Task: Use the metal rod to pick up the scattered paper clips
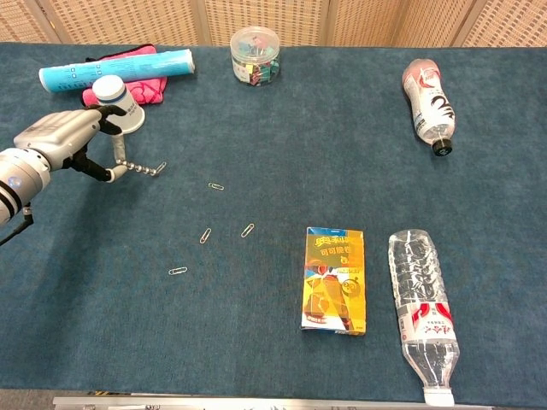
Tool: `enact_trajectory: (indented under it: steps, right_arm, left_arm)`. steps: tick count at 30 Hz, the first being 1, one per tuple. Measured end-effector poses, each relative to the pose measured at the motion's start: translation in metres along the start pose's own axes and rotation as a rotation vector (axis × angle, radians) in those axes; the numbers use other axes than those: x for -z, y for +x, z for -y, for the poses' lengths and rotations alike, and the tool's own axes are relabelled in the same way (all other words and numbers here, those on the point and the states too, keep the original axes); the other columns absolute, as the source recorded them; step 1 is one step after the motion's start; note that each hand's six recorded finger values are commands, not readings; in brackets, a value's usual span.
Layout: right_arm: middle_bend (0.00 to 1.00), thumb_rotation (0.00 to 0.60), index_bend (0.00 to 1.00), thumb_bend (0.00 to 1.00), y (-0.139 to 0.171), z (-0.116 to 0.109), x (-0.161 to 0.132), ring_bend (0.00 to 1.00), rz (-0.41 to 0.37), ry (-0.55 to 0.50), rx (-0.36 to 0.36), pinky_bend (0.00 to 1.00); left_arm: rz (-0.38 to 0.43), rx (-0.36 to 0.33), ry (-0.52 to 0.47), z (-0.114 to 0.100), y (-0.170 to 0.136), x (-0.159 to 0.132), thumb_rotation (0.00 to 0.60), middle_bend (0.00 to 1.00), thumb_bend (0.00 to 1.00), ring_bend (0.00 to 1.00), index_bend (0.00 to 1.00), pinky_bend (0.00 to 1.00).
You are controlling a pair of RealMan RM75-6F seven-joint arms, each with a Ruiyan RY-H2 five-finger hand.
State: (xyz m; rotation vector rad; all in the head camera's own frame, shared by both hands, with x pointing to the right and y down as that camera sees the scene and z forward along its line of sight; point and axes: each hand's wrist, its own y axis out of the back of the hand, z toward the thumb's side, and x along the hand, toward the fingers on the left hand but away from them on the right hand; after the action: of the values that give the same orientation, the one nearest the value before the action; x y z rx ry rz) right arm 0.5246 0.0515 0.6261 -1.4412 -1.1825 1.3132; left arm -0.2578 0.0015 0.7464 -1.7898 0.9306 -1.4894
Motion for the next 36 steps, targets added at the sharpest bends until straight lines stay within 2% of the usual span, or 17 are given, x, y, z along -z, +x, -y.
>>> enact_trajectory:
  steps: [8, 17, 36]
  right_arm:
    - [0.16, 0.6, 0.19, 0.03, 0.0, -0.001, -0.001, 0.13, -0.001, -0.001, 0.004, 0.53]
    - [0.16, 0.6, 0.19, 0.03, 0.0, -0.001, -0.001, 0.13, -0.002, -0.003, 0.005, 0.53]
    - [0.16, 0.6, 0.19, 0.03, 0.005, -0.004, 0.008, 0.13, 0.021, -0.014, 0.016, 0.53]
  left_arm:
    - [0.021, -0.012, -0.032, -0.007, -0.003, -0.008, 0.6, 0.1, 0.37, 0.0, 0.57, 0.13]
    - [0.09, -0.015, -0.059, -0.017, -0.006, -0.035, 0.6, 0.1, 0.37, 0.0, 0.57, 0.13]
    - [0.19, 0.038, -0.112, 0.005, -0.004, -0.085, 0.6, 0.1, 0.37, 0.0, 0.57, 0.13]
